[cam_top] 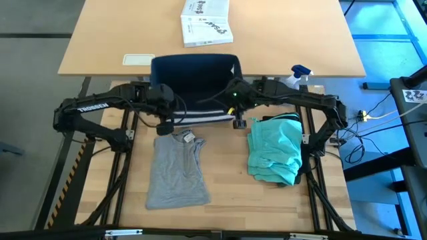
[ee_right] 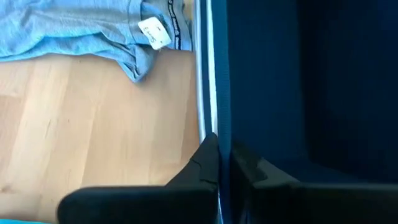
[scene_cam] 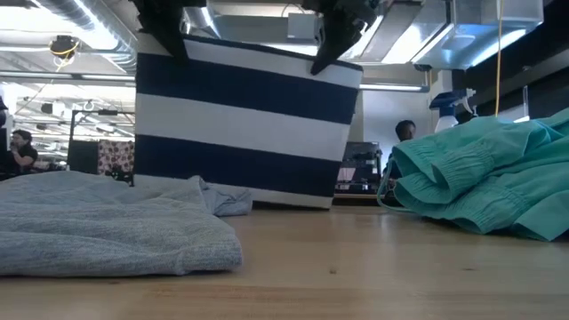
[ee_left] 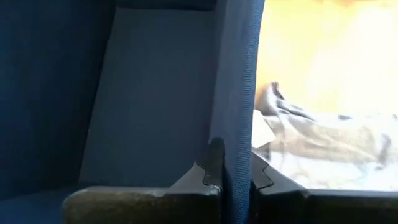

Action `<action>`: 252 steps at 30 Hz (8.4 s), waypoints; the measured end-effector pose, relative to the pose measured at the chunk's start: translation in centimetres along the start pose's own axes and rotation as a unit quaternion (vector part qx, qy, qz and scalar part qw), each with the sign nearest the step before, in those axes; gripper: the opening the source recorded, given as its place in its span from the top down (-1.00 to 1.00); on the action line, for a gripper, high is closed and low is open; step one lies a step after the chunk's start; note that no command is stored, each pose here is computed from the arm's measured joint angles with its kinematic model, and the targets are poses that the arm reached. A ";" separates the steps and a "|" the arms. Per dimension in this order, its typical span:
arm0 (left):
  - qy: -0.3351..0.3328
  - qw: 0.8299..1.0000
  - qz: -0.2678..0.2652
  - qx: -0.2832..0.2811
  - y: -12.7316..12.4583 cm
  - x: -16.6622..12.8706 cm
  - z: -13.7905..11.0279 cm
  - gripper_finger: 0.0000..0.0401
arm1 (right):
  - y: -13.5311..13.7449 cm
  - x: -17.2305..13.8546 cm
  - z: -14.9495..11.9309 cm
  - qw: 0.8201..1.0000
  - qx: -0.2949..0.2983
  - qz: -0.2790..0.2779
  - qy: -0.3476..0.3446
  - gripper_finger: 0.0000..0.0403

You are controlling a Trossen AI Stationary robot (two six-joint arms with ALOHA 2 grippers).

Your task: Fold Laundry from Bin

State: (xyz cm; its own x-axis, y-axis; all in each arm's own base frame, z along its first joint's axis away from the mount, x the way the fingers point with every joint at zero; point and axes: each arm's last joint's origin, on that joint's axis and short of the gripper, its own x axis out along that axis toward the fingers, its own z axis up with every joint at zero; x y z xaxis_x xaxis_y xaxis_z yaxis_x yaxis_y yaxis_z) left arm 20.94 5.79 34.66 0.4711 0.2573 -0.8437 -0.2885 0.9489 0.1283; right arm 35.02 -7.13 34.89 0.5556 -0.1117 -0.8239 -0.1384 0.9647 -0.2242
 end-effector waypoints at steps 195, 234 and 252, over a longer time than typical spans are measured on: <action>0.090 0.923 -0.205 0.312 -39.5 3.5 -21.4 0.99 | 19.3 22.9 3.7 0.967 -0.103 0.233 -0.011 -0.28; 0.097 0.943 -0.191 0.256 -39.4 3.5 -21.3 0.99 | 28.4 17.3 6.1 0.975 -0.171 0.103 -0.095 -0.71; 0.105 0.943 -0.194 0.248 -39.5 3.4 -21.4 0.99 | 26.3 21.4 4.1 0.973 -0.210 -0.095 0.000 -0.74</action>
State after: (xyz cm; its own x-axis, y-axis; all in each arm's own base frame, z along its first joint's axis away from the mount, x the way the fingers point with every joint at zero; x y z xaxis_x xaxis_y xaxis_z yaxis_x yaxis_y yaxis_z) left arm 16.06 -34.69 15.57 0.2713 -0.1190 -0.9551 0.3215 0.9465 -0.0266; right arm 46.65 16.79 13.46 0.6035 -0.2791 -0.7469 -0.3558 0.7441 -0.5655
